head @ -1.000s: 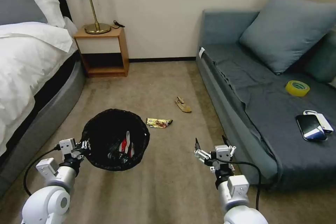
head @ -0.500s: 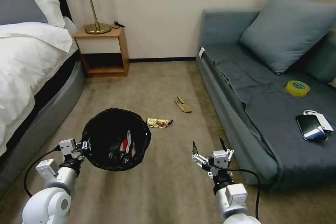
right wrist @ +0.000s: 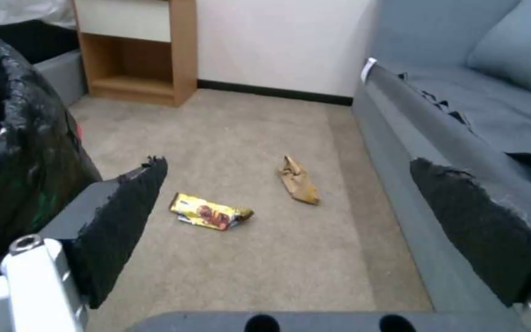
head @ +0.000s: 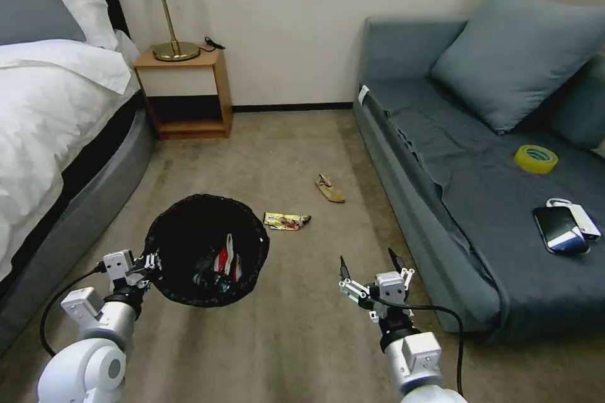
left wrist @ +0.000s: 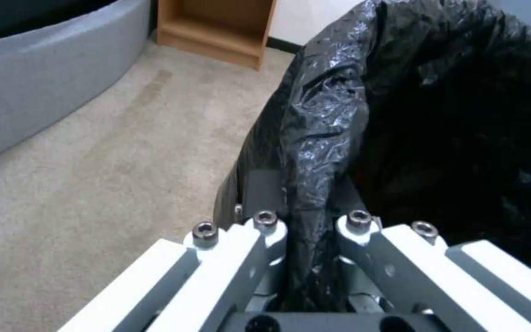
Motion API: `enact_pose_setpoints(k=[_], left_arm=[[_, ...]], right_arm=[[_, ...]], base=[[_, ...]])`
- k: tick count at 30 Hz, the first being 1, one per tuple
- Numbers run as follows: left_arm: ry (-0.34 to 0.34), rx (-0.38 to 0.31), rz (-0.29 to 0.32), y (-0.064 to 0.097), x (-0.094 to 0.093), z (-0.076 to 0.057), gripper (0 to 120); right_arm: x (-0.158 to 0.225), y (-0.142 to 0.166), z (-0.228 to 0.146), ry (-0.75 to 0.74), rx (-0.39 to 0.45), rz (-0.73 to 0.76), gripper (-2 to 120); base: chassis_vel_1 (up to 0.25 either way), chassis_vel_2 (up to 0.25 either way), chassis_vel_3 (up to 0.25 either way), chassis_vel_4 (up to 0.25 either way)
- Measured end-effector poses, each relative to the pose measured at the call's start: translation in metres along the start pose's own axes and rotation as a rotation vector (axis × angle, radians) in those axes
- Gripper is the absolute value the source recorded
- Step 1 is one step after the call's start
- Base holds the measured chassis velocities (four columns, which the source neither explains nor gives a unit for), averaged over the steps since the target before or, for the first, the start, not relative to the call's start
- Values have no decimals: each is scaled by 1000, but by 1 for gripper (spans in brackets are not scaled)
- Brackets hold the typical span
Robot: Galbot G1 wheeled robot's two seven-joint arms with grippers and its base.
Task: Pick up the trash bin, then pick up the garbage on the floor and place it into the trash bin.
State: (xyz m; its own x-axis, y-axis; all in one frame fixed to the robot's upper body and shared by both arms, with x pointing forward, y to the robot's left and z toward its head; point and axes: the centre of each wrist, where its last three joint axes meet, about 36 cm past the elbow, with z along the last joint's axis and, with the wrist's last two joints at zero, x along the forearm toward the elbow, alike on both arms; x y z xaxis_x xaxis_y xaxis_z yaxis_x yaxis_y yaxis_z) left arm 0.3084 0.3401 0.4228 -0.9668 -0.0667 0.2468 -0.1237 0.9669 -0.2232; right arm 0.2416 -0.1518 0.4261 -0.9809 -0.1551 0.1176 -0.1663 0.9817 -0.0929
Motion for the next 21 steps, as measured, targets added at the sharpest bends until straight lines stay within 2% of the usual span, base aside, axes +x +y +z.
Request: enact_pose_setpoints(k=[10, 21], left_arm=[[6, 11, -7, -1, -4, 7, 4], [0, 7, -21, 4, -6, 4, 4]], right_arm=[[-2, 3, 5, 10, 6, -24, 100], [-8, 7, 7, 15, -5, -45, 100]], base=[[-40, 40, 39, -40], [-62, 61, 57, -62]])
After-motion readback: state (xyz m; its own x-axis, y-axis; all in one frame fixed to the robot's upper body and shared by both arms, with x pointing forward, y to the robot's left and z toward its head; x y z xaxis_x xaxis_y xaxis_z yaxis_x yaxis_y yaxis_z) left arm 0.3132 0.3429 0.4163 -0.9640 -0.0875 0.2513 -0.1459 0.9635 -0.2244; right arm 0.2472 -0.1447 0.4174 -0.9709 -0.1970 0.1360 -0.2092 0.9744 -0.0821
